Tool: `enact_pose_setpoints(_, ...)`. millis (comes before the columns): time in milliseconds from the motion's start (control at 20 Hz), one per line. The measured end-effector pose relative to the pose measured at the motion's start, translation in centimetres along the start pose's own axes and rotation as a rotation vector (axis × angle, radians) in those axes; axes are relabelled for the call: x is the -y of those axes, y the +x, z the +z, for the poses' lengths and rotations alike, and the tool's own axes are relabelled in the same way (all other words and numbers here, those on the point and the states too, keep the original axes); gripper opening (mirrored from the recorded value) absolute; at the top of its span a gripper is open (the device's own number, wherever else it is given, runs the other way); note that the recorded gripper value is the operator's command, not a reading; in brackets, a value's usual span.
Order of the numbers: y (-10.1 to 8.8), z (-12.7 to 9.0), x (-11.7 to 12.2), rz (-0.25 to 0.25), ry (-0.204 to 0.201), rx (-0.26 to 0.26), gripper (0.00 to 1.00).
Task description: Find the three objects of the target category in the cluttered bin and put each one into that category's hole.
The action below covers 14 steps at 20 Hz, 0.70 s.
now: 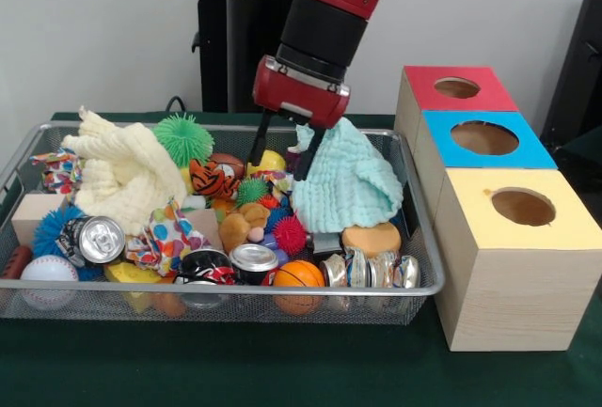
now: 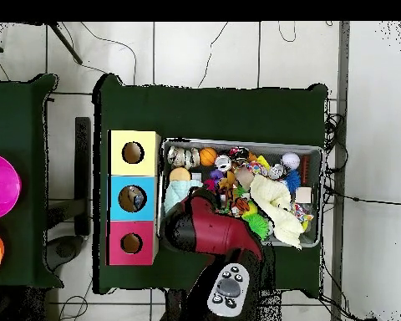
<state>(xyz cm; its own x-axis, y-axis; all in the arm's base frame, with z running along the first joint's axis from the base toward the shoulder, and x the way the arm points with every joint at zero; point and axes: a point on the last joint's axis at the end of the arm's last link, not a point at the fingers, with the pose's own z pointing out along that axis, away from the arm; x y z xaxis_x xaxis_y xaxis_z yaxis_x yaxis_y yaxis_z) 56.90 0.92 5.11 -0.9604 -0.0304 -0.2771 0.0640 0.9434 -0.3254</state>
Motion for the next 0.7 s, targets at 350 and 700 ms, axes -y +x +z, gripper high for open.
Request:
enact_pose_setpoints(350,-0.4,-0.6,-3.1,0.006,-0.022,0.007,1.00)
enact_pose_setpoints(700,0.8,0.7,-4.1,0.008,-0.024,-0.026,1.00)
